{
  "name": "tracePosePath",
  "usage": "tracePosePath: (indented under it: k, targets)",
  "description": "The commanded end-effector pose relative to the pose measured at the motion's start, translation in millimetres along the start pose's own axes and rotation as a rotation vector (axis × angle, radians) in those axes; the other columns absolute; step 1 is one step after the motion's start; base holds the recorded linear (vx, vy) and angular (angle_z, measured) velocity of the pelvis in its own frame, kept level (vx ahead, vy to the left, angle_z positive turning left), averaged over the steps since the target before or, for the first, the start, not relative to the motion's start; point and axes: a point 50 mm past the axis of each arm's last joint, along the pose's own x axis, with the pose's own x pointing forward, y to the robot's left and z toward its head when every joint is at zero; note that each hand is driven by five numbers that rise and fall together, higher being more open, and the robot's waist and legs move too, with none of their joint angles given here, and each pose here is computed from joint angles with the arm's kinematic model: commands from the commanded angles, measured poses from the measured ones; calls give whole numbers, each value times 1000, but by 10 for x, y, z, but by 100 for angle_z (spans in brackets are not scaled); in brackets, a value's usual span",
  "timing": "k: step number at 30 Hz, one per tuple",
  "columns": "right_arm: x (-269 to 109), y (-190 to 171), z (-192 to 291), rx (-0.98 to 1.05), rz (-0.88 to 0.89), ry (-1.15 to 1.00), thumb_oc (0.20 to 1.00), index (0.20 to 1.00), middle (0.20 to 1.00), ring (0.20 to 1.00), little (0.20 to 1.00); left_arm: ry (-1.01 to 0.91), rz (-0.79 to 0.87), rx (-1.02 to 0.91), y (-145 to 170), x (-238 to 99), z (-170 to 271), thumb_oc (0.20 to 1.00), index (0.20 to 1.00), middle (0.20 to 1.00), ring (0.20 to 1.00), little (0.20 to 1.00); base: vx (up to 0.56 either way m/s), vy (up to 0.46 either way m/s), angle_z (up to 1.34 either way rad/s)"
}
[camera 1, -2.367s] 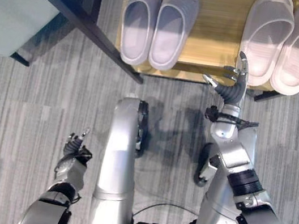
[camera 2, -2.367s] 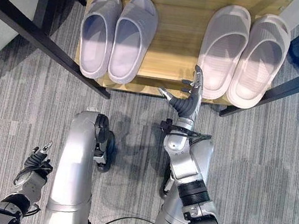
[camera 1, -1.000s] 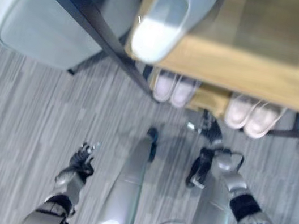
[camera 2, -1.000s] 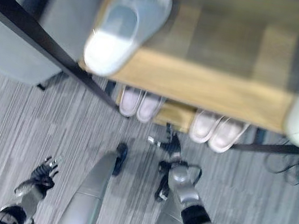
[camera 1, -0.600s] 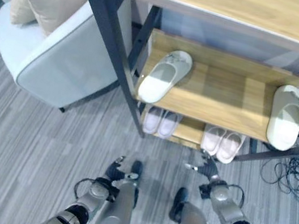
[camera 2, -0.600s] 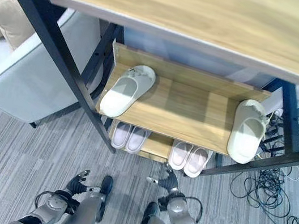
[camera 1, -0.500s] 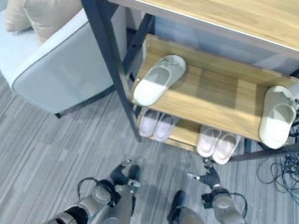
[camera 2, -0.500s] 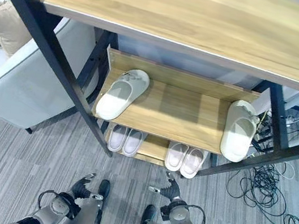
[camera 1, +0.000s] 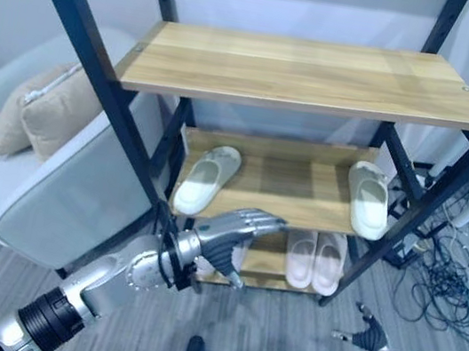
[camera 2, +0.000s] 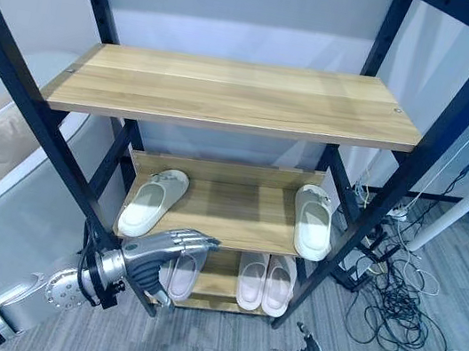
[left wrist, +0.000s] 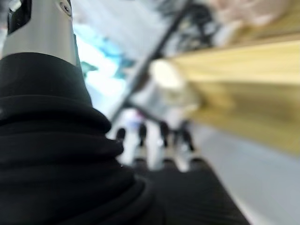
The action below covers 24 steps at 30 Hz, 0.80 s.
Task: Arrange the slippers neatly on the shoe rack.
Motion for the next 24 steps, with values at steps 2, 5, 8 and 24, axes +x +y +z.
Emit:
tracePosePath:
  k: [2, 5, 8, 24]
  targets:
    - [105, -72, 368, -24, -21, -143, 1000, 1000, 1000, 1000, 1000, -62, 215, 103, 364, 323, -1, 1000, 1000, 1000, 1000, 1000, 23, -66, -8]
    - [107, -76, 396, -27, -22, -155, 1000, 1000, 1000, 1000, 1000, -54, 246, 169, 417, 508, -55, 1000, 1000, 1000, 1000, 1000, -12, -27, -19]
    - [107, -124, 421, -41, -40, -168, 1000, 1000, 1000, 1000, 1000, -34, 279, 221, 491, 691, -114, 1000, 1000, 1000, 1000, 1000, -17, -9, -22]
    - [98, -289, 251, 32, -152, -95, 1000, 1000, 1000, 1000, 1000, 366, 632, 394, 1147, 445, -812, 1000, 1000, 1000, 1000, 1000, -10, 7, -19]
